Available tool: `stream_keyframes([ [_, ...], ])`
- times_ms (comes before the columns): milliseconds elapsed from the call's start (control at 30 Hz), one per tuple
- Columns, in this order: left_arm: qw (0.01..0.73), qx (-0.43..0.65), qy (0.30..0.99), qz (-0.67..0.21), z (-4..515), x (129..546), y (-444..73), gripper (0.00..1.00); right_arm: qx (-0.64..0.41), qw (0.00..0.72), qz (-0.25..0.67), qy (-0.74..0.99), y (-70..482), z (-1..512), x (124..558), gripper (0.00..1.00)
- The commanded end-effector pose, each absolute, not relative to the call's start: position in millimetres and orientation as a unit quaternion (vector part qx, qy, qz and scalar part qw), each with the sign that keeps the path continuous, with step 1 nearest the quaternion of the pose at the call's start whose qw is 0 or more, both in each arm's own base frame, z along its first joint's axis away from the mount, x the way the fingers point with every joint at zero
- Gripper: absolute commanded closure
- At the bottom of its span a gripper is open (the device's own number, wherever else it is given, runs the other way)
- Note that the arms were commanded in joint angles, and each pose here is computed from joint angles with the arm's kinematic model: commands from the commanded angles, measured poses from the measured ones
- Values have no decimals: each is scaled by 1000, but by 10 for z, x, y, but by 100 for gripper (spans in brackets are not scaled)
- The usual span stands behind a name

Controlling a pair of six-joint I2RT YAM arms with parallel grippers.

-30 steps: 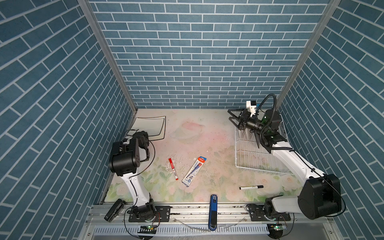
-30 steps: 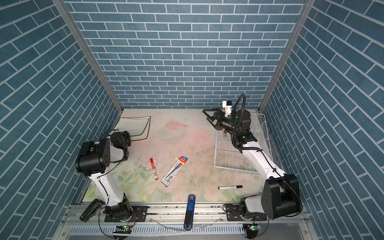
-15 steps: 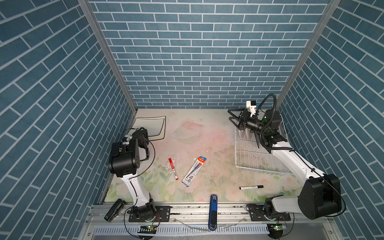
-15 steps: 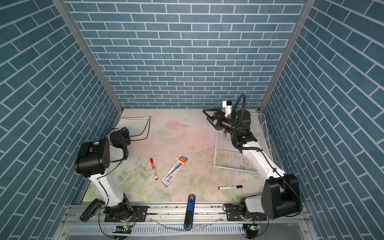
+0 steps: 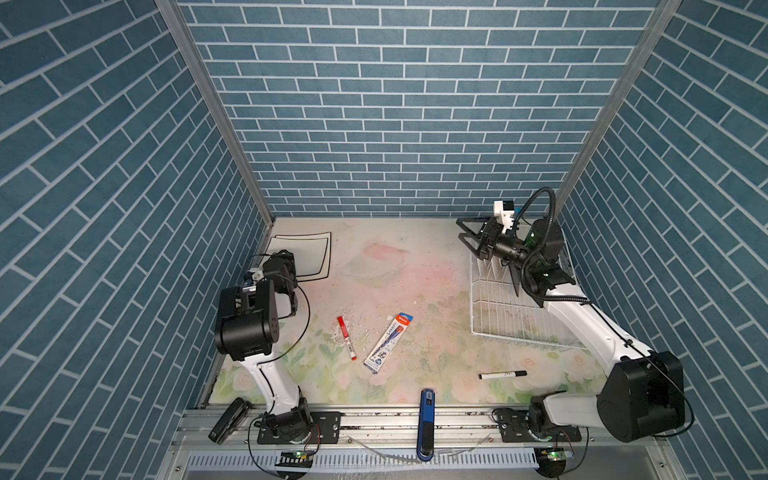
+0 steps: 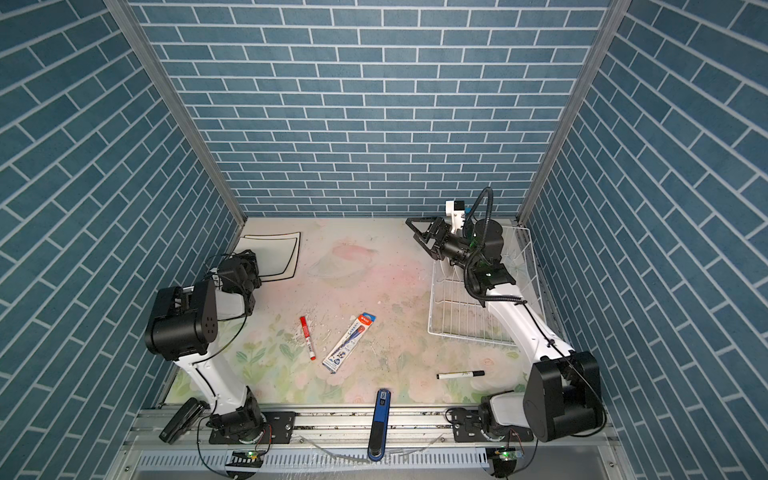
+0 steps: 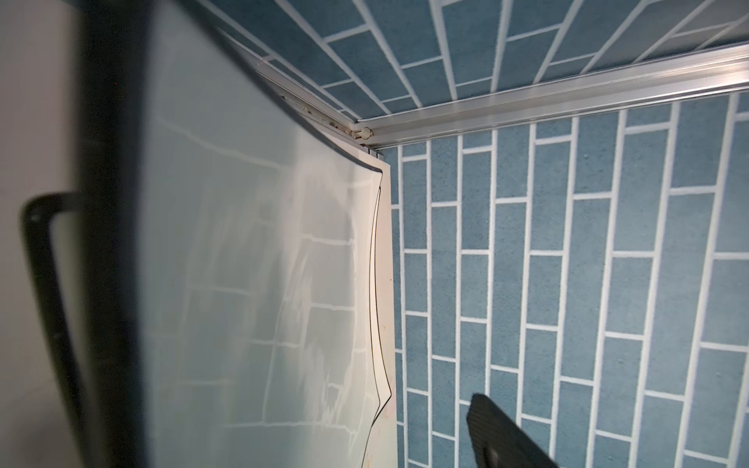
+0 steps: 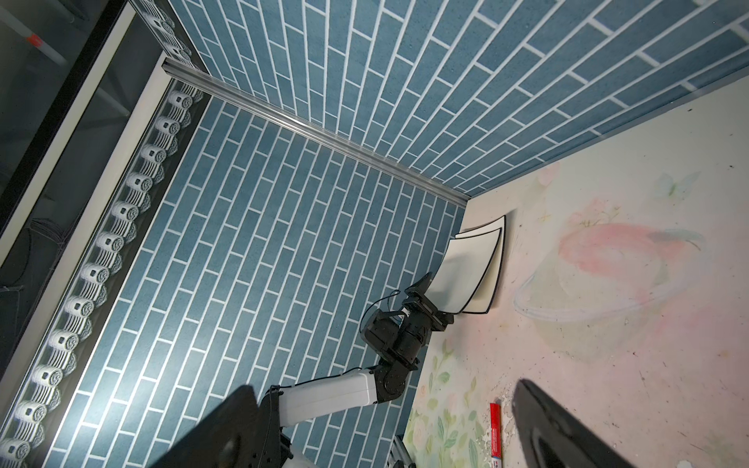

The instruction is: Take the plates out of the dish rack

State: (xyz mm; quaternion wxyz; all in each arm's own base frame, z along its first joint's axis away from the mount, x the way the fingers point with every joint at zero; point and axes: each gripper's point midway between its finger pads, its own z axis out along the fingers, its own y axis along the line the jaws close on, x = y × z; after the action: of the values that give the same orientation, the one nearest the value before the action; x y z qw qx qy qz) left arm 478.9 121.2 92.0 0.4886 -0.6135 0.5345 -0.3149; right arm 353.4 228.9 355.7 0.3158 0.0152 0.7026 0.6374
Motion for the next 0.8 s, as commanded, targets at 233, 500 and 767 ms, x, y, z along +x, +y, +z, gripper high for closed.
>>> stream_keyframes([
  [233,490,-585,564,-315,1199,4943,1157,11,-16,354,635,686,2255,3829,3487,1],
  [500,475,-586,580,-306,1182,4983,1137,5,-16,355,635,686,2254,3830,3488,1],
  [767,462,-584,592,-309,1145,5056,1107,0,-15,355,635,686,2260,3825,3513,1],
])
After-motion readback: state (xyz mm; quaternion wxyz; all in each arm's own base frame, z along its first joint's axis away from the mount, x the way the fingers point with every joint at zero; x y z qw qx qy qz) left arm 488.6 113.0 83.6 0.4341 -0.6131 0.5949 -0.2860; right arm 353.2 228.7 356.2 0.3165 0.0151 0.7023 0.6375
